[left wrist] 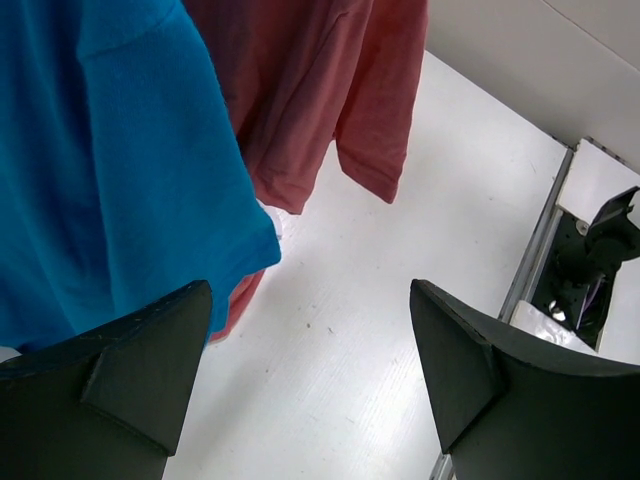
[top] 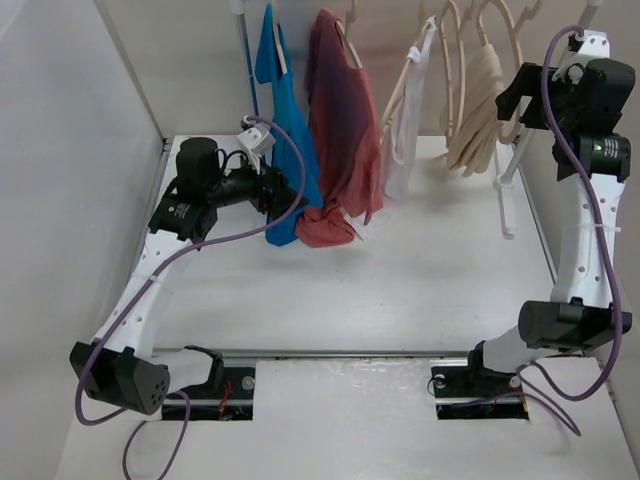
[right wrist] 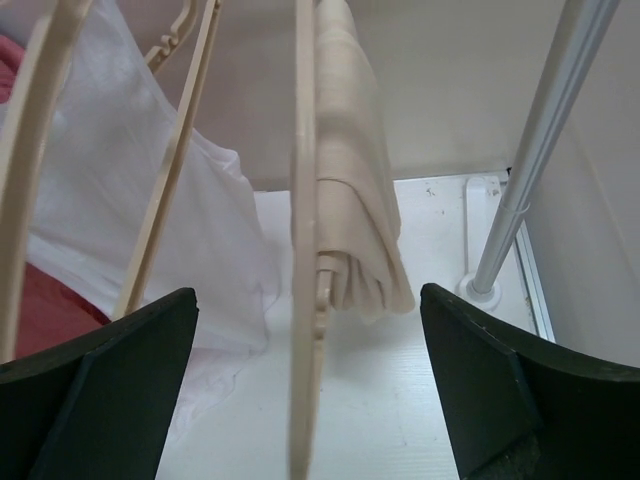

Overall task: Place the trousers on the hanger
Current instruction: Reset both arms

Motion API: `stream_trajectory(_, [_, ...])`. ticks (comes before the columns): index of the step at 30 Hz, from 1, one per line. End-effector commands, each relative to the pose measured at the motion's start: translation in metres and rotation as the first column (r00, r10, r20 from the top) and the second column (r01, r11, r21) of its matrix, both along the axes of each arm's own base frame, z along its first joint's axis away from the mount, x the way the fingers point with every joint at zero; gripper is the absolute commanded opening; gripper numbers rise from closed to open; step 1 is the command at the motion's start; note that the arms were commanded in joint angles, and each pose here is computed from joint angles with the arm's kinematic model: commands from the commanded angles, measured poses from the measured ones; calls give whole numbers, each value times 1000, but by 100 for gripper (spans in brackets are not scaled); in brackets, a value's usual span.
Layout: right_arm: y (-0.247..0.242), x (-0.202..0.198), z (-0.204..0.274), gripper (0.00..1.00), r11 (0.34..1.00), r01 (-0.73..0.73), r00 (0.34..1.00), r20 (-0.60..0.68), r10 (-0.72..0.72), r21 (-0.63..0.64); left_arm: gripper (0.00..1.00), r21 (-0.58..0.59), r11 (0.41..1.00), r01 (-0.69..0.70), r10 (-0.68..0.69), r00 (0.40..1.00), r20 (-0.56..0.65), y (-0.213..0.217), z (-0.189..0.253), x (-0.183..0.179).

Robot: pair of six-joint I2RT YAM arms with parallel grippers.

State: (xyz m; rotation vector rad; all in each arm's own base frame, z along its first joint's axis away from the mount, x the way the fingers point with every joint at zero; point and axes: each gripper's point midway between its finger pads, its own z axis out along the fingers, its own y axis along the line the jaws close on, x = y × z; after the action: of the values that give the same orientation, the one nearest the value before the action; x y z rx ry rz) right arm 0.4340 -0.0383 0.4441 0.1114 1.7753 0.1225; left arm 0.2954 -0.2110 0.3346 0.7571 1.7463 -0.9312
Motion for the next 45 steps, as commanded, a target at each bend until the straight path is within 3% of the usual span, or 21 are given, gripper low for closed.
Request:
stream_trajectory(1, [0, -21, 24, 98, 1000, 13, 998, 56, -11, -25, 77, -17, 999, 35, -34, 995, 89, -1, 20, -13])
stream_trajectory(7, [-7, -73, 44, 100, 993, 115, 987, 113, -113, -11, 80, 28, 999, -44, 41, 994, 100, 11, 6, -7])
stream_trajectory(9, [-17, -90, 23, 100, 979, 201, 976, 77, -202, 20, 82, 39, 991, -126, 122, 987, 102, 23, 3, -1])
stream_trajectory(10, [-16, -116, 39, 100, 967, 238, 957, 147, -249, 87, 83, 49, 975, -217, 212, 973, 93, 38, -3, 8])
stream_trajectory(11, [-12, -126, 33, 100, 963, 239, 955, 151, -257, 128, 83, 60, 965, -256, 250, 964, 95, 43, -7, 13])
stream_trajectory(12, [-12, -126, -9, 100, 950, 262, 958, 73, -277, 173, 85, 46, 946, -322, 317, 945, 85, 54, -6, 16])
stream_trajectory(14, [3, -157, -21, 100, 913, 243, 952, 98, -289, 328, 86, 51, 900, -433, 430, 901, 58, 73, -21, 25])
stream_trajectory(15, [10, -163, -42, 100, 892, 236, 957, 64, -282, 386, 88, 57, 841, -538, 535, 843, 56, 97, -25, 31])
stream_trajectory(16, [14, -163, -99, 100, 857, 278, 957, -53, -284, 434, 88, 64, 803, -592, 593, 805, 16, 108, -40, 33])
stream_trajectory(17, [23, -179, -109, 100, 797, 271, 956, -52, -290, 539, 89, 66, 768, -637, 638, 770, 15, 119, -45, 35])
stream_trajectory(18, [29, -185, -132, 100, 772, 278, 956, -88, -279, 572, 89, 90, 708, -700, 701, 712, 25, 136, -54, 37])
stream_trajectory(19, [40, -190, -184, 100, 739, 308, 951, -199, -235, 600, 89, 85, 678, -730, 729, 683, 43, 143, -54, 35])
stream_trajectory(21, [57, -209, -225, 100, 672, 308, 950, -254, -180, 674, 91, 128, 597, -792, 795, 605, 39, 164, -80, 30])
stream_trajectory(25, [65, -232, -226, 100, 654, 223, 974, -142, -175, 723, 92, 150, 528, -836, 843, 537, 29, 179, -99, 24])
stream_trajectory(30, [46, -253, -199, 100, 683, 217, 954, -5, -298, 698, 92, 162, 518, -840, 850, 527, 12, 183, -122, 15])
stream_trajectory(33, [40, -256, -201, 100, 699, 262, 946, -33, -323, 665, 92, 167, 494, -853, 866, 500, -6, 188, -135, 13])
stream_trajectory(39, [37, -242, -232, 100, 699, 373, 927, -209, -312, 610, 92, 166, 501, -849, 862, 507, -9, 186, -140, 13])
stream_trajectory(45, [38, -234, -239, 100, 717, 387, 922, -261, -287, 579, 92, 160, 508, -847, 859, 511, -20, 184, -141, 11])
